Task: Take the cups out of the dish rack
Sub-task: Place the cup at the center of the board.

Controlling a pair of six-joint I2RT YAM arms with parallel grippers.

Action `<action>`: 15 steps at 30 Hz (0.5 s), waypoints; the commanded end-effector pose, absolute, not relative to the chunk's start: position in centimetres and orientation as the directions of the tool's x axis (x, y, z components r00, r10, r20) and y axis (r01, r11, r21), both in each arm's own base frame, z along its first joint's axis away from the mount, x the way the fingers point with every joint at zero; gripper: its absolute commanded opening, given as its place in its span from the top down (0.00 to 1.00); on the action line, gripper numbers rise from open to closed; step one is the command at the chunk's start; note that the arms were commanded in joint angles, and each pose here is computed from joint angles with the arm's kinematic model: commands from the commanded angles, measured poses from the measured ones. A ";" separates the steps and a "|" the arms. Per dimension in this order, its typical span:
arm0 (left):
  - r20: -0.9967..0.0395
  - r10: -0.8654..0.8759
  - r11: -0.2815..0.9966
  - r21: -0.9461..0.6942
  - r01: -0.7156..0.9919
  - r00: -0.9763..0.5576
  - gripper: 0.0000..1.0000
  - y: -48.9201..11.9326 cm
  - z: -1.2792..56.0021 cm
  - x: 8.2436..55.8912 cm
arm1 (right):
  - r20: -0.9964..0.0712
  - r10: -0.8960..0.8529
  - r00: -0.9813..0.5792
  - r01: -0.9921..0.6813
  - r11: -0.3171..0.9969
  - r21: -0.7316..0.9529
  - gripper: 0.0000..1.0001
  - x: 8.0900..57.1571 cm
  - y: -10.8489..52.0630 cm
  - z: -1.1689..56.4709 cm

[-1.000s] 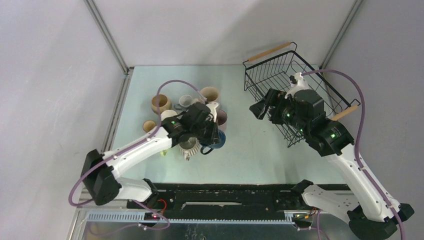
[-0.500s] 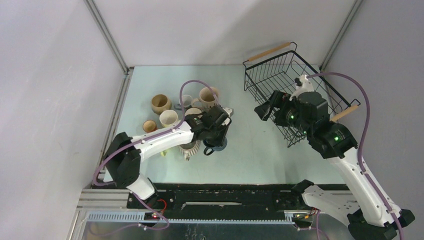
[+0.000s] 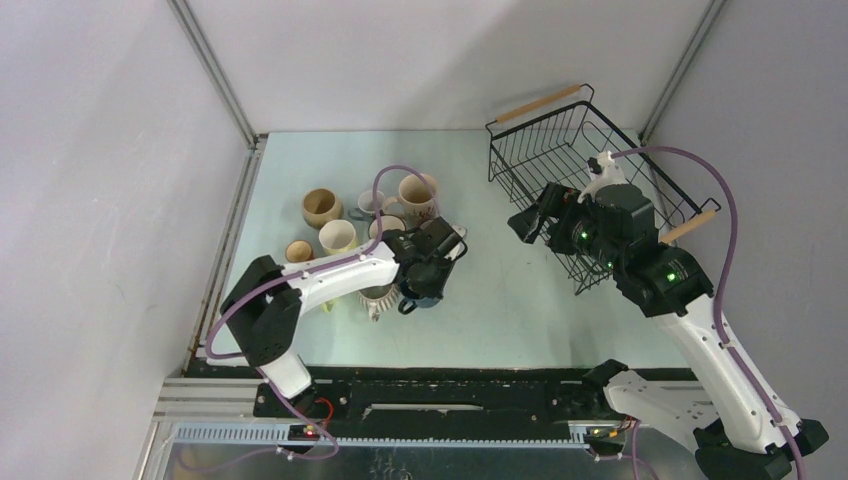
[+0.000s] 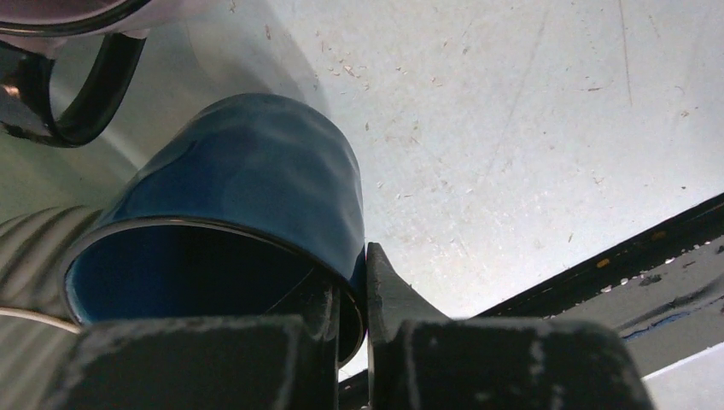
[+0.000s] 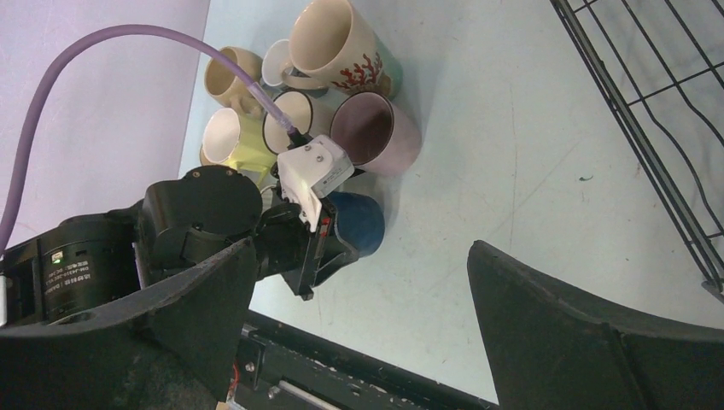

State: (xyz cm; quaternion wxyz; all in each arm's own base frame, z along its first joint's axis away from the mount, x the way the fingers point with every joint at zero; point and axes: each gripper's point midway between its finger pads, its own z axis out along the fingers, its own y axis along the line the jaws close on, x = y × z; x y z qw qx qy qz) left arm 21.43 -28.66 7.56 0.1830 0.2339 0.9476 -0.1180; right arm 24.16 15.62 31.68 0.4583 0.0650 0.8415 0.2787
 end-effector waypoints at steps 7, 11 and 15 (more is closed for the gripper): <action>-0.473 0.407 0.845 -0.130 0.519 -0.781 0.95 -30.6 9.4 23.5 | -0.729 0.376 -0.572 -0.147 0.827 0.542 0.00 24.4 15.9 31.8; -0.469 0.409 0.845 -0.129 0.519 -0.783 0.88 -30.6 9.3 23.5 | -0.729 0.377 -0.571 -0.152 0.824 0.545 0.00 24.4 15.9 31.6; -0.470 0.405 0.848 -0.128 0.515 -0.784 0.82 -30.6 9.3 23.6 | -0.730 0.376 -0.571 -0.153 0.825 0.545 0.00 24.3 15.9 31.6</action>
